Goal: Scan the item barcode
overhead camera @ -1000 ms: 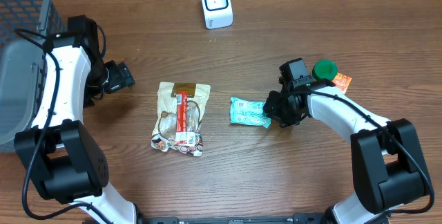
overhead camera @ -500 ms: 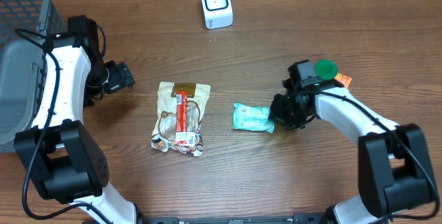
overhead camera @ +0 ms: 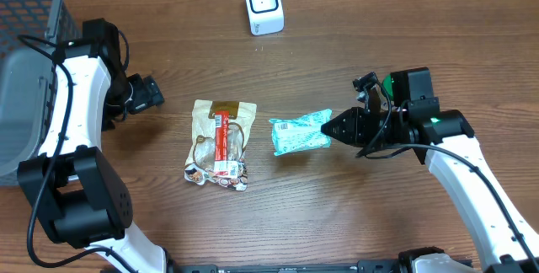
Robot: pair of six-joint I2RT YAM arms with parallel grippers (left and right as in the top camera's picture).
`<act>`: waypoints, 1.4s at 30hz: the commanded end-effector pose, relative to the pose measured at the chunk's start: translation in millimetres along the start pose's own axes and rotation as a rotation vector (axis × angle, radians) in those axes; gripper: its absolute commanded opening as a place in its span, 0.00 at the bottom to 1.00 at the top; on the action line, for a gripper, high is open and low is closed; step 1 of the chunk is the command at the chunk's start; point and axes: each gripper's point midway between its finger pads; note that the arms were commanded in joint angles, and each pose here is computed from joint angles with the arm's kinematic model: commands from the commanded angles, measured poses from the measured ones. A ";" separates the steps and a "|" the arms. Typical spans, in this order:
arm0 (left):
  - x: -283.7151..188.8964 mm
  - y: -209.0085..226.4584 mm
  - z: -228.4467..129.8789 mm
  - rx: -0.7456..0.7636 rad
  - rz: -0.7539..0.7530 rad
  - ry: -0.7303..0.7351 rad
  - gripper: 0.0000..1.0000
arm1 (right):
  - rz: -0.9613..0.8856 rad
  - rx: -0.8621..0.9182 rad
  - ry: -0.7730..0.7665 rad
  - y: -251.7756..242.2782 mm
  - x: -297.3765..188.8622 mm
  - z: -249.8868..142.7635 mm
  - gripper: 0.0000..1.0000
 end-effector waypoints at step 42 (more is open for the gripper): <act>-10.3 0.2 4.6 0.005 0.004 -0.036 1.00 | 0.131 -0.008 0.003 36.9 -15.6 -5.5 0.13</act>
Point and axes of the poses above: each gripper's point midway between its finger pads, its own x axis out along the fingers, its own y axis along the line the jaws close on, z = x × y, and after that the axes turned 12 degrees about x, right-handed
